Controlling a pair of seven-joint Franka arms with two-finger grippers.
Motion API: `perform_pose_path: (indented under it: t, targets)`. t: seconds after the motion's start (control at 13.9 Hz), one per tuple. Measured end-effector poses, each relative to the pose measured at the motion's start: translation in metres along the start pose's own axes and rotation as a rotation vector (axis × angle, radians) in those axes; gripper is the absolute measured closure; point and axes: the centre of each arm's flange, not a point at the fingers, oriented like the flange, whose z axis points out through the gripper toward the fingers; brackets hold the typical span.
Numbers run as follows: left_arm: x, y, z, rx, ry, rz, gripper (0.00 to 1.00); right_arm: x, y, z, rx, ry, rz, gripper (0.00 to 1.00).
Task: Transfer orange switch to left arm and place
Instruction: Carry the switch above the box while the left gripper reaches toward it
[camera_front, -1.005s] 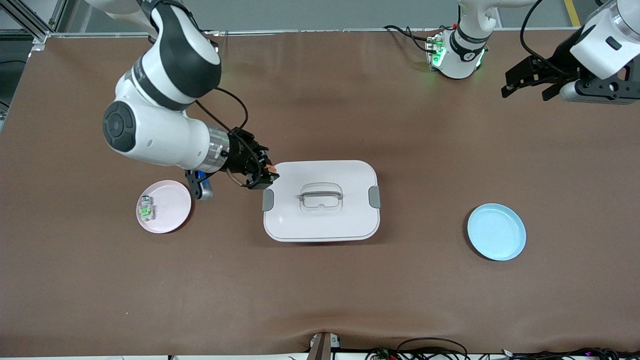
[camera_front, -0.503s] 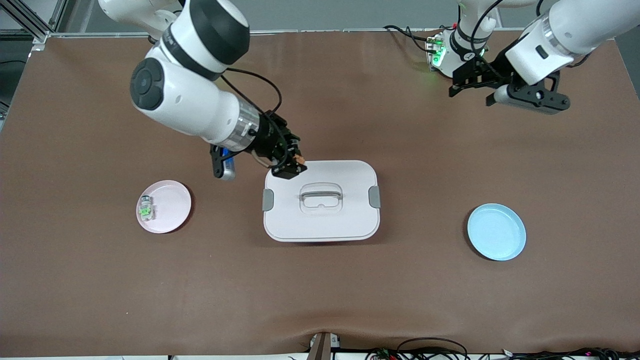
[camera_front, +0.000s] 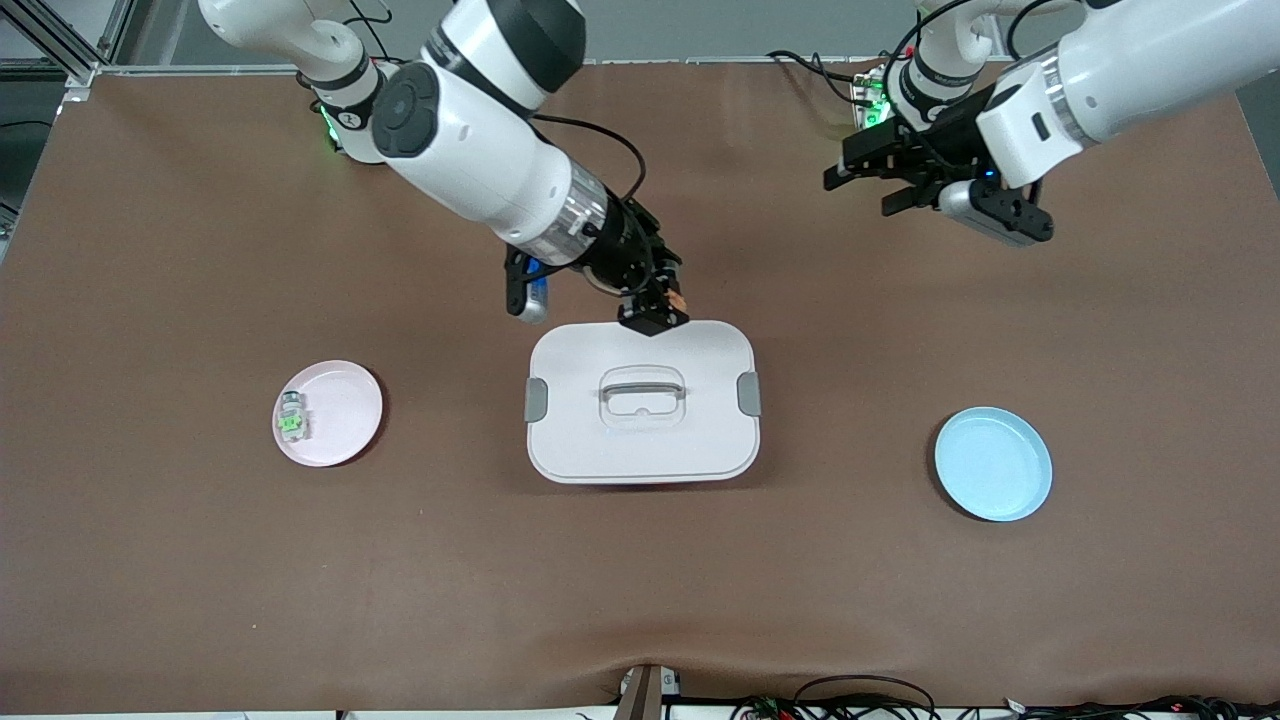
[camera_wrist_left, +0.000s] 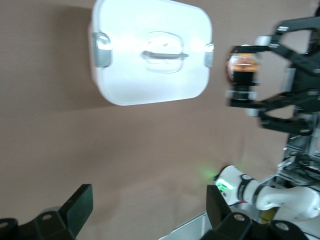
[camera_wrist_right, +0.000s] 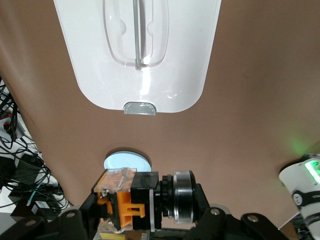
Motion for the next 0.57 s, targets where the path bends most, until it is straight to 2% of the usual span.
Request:
perform_pose_path:
  t: [0.29, 0.57]
  targets:
    - [0.003, 0.006, 0.024, -0.112, 0.039, -0.044, 0.03, -0.017, 0.002, 0.049, 0.003, -0.008, 0.041, 0.27]
    - [0.008, -0.004, 0.049, -0.131, 0.081, -0.073, 0.06, -0.031, 0.012, 0.083, 0.005, -0.016, 0.045, 0.27]
